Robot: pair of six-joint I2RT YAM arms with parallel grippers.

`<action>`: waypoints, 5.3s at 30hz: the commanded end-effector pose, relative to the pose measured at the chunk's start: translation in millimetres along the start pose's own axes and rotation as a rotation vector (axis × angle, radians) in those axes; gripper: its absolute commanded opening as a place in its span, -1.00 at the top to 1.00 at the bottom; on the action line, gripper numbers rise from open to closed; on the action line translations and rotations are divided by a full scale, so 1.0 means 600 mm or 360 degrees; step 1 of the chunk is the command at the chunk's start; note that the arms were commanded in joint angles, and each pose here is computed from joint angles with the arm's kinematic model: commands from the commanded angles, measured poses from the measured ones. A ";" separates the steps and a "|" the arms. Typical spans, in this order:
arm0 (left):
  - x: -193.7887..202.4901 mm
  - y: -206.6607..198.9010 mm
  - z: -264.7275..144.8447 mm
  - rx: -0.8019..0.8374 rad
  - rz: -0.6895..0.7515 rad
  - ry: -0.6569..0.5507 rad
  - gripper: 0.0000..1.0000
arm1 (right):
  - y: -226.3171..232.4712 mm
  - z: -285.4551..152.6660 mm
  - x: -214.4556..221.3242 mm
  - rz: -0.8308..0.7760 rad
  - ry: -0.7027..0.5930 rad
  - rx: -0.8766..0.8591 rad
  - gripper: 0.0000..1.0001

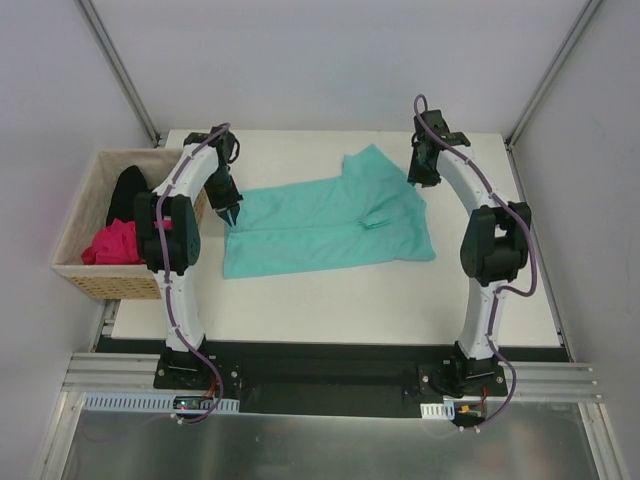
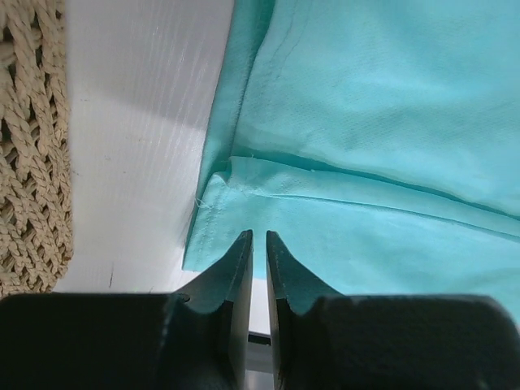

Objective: Fold and stack the t-shirts
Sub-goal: Fold the flattened tshirt in 1/3 of the way

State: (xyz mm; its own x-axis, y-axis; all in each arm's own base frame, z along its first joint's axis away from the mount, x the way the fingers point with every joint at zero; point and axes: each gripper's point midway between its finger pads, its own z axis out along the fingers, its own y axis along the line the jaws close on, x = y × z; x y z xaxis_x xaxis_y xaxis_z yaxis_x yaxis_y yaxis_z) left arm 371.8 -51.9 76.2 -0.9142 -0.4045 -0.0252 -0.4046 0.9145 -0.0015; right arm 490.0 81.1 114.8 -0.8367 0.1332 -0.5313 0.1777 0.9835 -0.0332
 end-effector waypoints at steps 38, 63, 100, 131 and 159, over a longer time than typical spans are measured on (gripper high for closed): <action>0.002 -0.010 -0.167 0.0312 -0.0065 -0.0380 0.79 | 0.110 -0.003 0.198 -0.0033 0.0304 -0.0330 0.98; -0.005 -0.001 -0.178 0.0269 -0.0038 -0.0405 0.78 | 0.143 0.024 0.104 -0.0046 0.0194 -0.0340 0.98; 0.016 0.000 -0.171 0.0296 -0.0034 -0.0362 0.79 | 0.053 -0.061 0.093 0.0134 0.0078 -0.0260 0.74; 0.134 -0.005 0.015 0.0158 0.0110 0.0089 0.81 | 0.020 -0.049 0.252 0.0264 0.0346 -0.0120 0.98; 0.201 0.040 0.110 -0.0023 0.0089 0.0332 0.82 | -0.010 -0.053 0.270 0.0225 0.0414 -0.0016 0.98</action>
State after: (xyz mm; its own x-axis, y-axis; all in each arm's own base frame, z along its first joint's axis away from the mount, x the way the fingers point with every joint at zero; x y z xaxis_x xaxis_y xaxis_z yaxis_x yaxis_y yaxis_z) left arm 253.9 -79.0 16.3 -0.9203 -0.3512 0.1723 -0.3591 0.9332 -0.0159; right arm 339.6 107.9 39.1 -0.9199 0.2855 -0.2687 0.2853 0.9576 0.0406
